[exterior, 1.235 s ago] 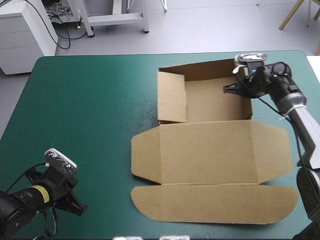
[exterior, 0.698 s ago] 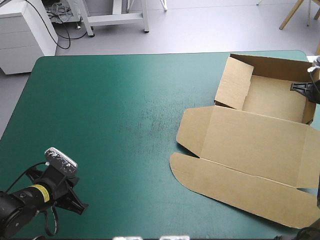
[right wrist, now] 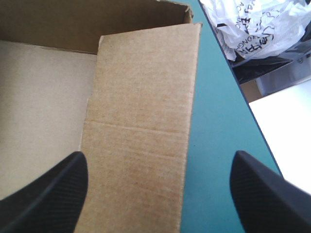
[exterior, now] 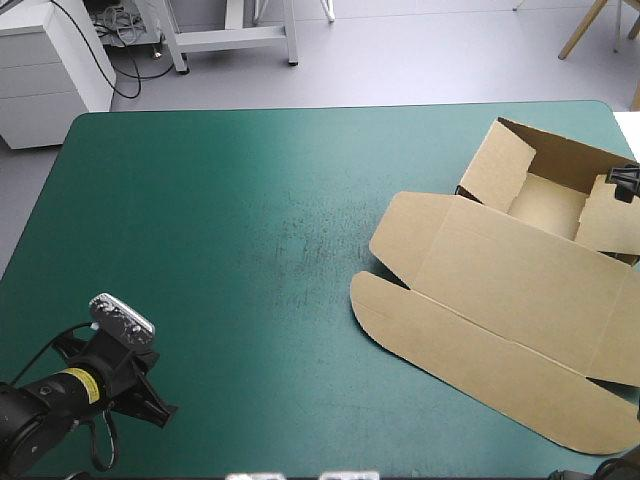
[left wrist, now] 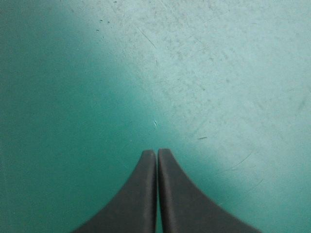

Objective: Fold the box

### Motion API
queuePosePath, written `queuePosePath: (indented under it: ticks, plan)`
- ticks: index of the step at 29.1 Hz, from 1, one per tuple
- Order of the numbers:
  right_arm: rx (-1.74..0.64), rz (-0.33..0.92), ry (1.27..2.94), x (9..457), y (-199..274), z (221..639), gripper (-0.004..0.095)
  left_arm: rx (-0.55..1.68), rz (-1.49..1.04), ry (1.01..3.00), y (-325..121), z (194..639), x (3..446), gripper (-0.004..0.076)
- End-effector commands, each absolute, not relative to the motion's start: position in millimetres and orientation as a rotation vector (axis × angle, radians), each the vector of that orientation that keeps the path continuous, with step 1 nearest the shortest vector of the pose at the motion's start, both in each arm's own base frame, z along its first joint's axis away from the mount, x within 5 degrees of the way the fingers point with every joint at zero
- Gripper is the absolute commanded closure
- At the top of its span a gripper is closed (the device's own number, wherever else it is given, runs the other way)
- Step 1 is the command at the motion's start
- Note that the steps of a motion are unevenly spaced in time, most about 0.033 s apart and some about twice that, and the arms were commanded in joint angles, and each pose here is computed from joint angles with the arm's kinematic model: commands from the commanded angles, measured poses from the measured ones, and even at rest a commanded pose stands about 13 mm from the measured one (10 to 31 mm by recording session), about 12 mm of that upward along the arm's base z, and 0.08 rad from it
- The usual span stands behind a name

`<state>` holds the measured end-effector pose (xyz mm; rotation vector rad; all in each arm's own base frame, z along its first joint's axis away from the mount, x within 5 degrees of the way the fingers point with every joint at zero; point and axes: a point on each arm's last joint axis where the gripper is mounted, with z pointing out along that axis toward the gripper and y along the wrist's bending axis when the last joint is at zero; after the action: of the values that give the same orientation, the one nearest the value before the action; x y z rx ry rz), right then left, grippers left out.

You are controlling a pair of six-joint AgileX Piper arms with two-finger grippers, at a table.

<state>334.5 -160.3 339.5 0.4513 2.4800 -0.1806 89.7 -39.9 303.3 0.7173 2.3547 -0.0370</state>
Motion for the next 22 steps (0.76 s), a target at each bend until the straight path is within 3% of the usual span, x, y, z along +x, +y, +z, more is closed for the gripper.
queuePosePath:
  ticks: [1, 6, 8, 14, 22]
  plan:
    - [0.360, -0.202, 2.298, 312.4, -147.8, 395.1, 0.0417, 0.694, -0.054, 2.289, -41.7, 313.0, 92.8, 0.0734]
    - [0.303, -0.111, 2.198, 292.7, -126.7, 426.1, 0.0825, 0.694, -0.054, 2.289, -41.7, 313.0, 92.8, 0.0734]
    - [0.232, -0.078, 2.184, 287.4, -113.7, 434.7, 0.0928, 0.694, -0.054, 2.289, -41.7, 313.0, 92.8, 0.0734]
    - [-0.017, -0.048, 2.210, 271.1, -57.8, 450.1, 0.0920, 0.686, -0.067, 2.248, -43.5, 315.7, 95.1, 0.0734]
    - [-0.305, 0.091, 2.215, 222.4, 14.0, 443.2, 0.0920, 0.668, -0.099, 2.192, -42.6, 313.8, 91.4, 0.0734]
